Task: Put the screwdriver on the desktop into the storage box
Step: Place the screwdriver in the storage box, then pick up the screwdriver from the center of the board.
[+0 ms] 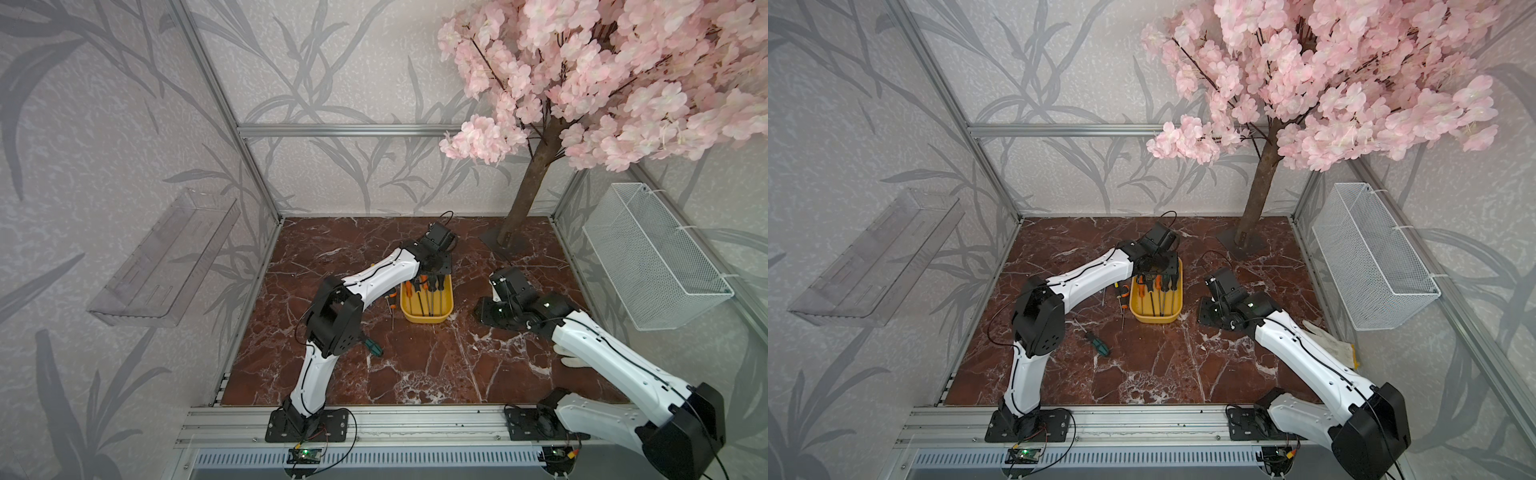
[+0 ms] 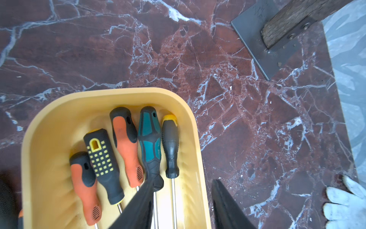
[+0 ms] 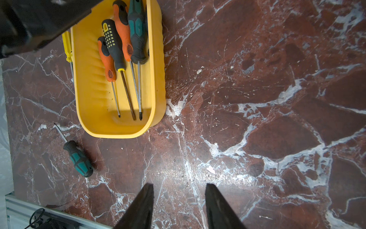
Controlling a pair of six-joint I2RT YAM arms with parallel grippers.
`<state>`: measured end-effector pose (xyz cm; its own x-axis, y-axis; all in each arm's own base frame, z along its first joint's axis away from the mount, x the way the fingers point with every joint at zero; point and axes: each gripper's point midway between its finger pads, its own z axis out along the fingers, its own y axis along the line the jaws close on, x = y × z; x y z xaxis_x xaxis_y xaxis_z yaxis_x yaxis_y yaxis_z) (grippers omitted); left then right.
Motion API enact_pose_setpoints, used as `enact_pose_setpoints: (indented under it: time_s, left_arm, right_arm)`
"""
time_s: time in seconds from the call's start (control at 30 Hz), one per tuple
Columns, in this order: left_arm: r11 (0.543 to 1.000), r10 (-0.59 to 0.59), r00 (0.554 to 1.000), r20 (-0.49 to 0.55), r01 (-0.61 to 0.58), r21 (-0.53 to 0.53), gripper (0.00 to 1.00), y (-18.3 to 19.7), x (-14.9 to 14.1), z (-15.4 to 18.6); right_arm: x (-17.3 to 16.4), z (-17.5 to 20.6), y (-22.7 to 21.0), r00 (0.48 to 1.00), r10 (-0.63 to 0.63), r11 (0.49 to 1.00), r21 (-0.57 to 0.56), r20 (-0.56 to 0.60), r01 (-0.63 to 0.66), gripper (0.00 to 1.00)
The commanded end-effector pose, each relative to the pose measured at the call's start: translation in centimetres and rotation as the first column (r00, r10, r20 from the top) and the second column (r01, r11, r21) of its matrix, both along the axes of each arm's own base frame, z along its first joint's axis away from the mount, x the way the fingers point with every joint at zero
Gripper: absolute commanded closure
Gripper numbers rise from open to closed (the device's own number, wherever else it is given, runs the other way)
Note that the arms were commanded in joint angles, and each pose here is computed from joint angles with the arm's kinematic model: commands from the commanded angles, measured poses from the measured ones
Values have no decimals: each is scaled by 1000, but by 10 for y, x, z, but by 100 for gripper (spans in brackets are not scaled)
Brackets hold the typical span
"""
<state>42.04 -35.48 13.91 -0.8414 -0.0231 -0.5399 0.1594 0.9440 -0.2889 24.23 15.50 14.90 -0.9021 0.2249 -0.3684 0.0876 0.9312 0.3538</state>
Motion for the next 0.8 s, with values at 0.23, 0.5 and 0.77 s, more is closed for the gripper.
enact_pose_setpoints:
  time_s: [0.23, 0.5, 0.77]
  left_arm:
    - [996, 91, 996, 4, -91, 20, 48, 62, -11, 4]
    - [988, 151, 989, -10, -151, 17, 48, 103, -22, -2]
    - [976, 218, 976, -30, -218, 4, 48, 144, -29, -11]
  right_arm:
    - [13, 12, 21, 999, 50, 999, 19, 16, -50, 53]
    - [20, 11, 34, 997, 74, 997, 19, 8, -74, 53]
    - [26, 9, 46, 995, 97, 995, 19, 2, -97, 53]
